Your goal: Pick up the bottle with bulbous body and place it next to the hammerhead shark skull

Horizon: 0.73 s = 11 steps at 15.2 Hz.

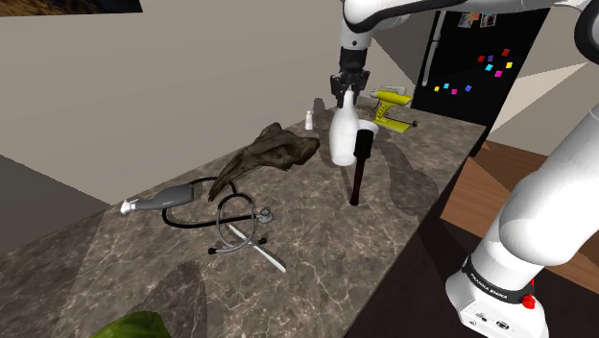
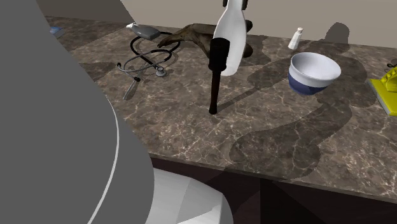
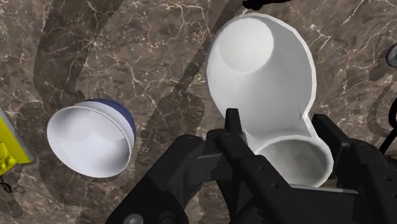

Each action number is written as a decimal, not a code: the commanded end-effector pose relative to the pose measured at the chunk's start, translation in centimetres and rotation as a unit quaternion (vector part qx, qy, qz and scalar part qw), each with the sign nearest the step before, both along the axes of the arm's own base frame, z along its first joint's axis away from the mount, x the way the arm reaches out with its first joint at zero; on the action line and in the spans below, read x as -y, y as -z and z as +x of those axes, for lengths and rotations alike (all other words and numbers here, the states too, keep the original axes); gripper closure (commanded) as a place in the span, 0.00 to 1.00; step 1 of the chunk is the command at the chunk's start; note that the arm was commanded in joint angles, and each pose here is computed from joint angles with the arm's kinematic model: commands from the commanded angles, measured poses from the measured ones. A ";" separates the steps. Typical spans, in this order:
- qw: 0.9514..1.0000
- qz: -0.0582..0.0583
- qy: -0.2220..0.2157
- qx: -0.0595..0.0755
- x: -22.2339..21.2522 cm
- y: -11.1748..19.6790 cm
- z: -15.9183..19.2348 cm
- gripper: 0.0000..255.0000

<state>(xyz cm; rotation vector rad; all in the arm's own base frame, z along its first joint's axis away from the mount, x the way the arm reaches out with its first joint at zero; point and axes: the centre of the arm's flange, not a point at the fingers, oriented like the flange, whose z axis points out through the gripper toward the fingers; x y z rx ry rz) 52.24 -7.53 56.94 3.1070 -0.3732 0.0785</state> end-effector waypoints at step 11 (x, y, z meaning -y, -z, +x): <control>1.000 0.000 0.000 0.001 0.1 6.3 0.0 1.00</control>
